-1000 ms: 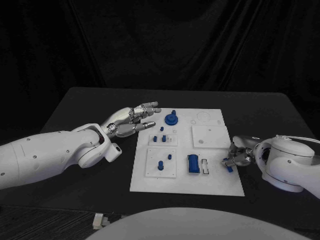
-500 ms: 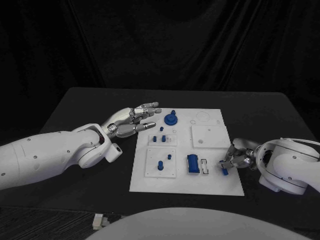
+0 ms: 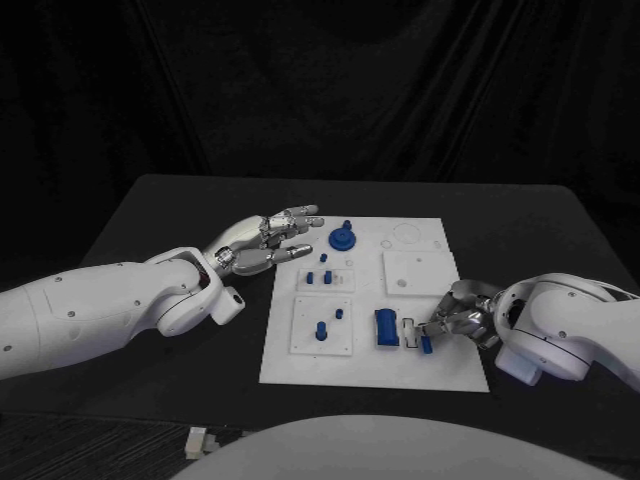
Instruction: Assemble the parts on the task board
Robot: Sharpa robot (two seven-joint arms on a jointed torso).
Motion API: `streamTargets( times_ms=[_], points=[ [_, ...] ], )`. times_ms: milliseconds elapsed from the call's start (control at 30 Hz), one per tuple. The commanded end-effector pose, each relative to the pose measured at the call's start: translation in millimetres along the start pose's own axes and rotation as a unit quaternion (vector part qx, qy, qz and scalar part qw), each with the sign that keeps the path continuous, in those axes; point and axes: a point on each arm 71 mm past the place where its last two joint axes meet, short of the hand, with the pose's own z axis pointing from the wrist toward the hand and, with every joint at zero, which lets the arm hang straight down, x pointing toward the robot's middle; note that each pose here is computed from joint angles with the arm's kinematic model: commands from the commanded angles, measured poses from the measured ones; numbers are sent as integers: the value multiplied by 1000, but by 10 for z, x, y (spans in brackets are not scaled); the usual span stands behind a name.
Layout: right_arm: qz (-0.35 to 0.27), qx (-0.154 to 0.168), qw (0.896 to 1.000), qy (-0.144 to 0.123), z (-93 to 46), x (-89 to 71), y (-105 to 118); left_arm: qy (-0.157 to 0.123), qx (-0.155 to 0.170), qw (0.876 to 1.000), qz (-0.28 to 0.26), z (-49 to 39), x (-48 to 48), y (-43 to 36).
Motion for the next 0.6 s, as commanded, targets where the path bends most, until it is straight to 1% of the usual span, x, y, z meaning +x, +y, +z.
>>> streamTargets(
  times_ms=[33, 200, 600],
  points=[
    [43, 9, 999, 9, 17, 4, 5, 5, 26, 1000, -6, 5, 17, -37],
    [54, 10, 998, 12, 45, 11, 28, 6, 26, 1000, -7, 7, 19, -36],
    [62, 15, 998, 6, 94, -7, 41, 9, 24, 1000, -9, 12, 23, -30]
  ],
)
